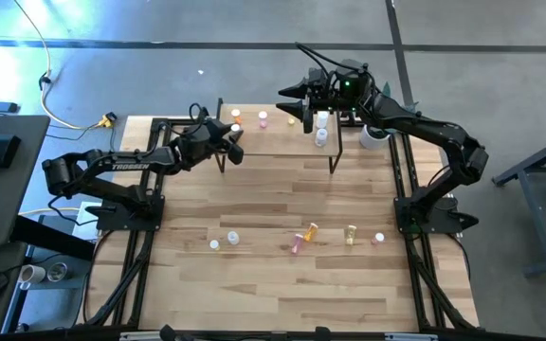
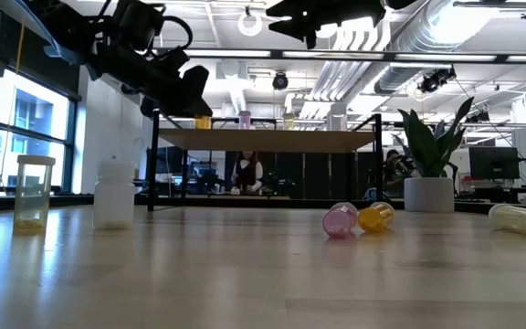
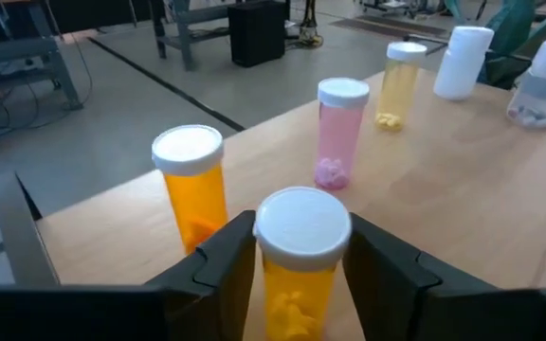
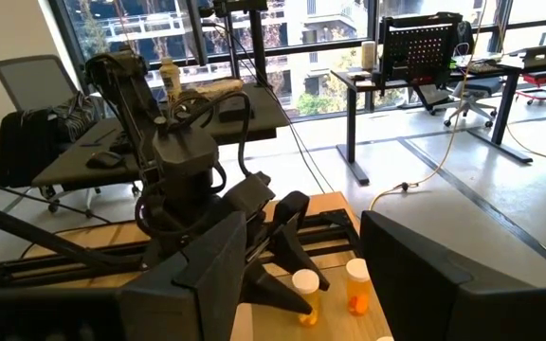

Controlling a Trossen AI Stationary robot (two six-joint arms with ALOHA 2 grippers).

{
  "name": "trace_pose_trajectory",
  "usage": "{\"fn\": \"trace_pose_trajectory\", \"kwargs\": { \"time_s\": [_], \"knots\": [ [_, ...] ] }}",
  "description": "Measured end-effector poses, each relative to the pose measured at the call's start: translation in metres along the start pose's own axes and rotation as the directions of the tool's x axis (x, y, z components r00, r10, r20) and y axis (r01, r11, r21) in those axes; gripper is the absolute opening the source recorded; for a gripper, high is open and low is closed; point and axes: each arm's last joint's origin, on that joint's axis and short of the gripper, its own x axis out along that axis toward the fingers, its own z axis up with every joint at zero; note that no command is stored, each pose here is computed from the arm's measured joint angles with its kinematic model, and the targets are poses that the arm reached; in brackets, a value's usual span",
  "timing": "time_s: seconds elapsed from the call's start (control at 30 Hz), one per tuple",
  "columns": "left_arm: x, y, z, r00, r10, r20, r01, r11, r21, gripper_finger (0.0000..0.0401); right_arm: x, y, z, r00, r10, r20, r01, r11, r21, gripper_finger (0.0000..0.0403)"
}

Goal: Pick and place medicine bottles onto shelf by color
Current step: Put the left orange pill bottle on the shelf aligned with the other orange pill bottle, then put the right pink pill bottle on the shelf aligned with the other pink pill bottle

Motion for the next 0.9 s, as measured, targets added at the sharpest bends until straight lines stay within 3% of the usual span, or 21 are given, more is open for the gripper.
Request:
{"fn": "trace_pose_trajectory", "kwargs": {
  "time_s": [0.53, 0.9],
  "knots": [
    [0.001, 0.000, 0.012, 0.998, 0.046, 0.042, -0.045, 0.999, -0.017, 0.0187, 0.000, 0.000, 0.000, 1.000, 0.000, -0.001, 0.000, 1.000, 0.001, 0.0199],
    [-0.001, -0.001, 0.018, 0.996, 0.009, 0.089, 0.001, 0.994, -0.109, 0.0195, 0.000, 0.000, 0.000, 1.000, 0.000, -0.002, 0.000, 1.000, 0.001, 0.0199]
  ]
}}
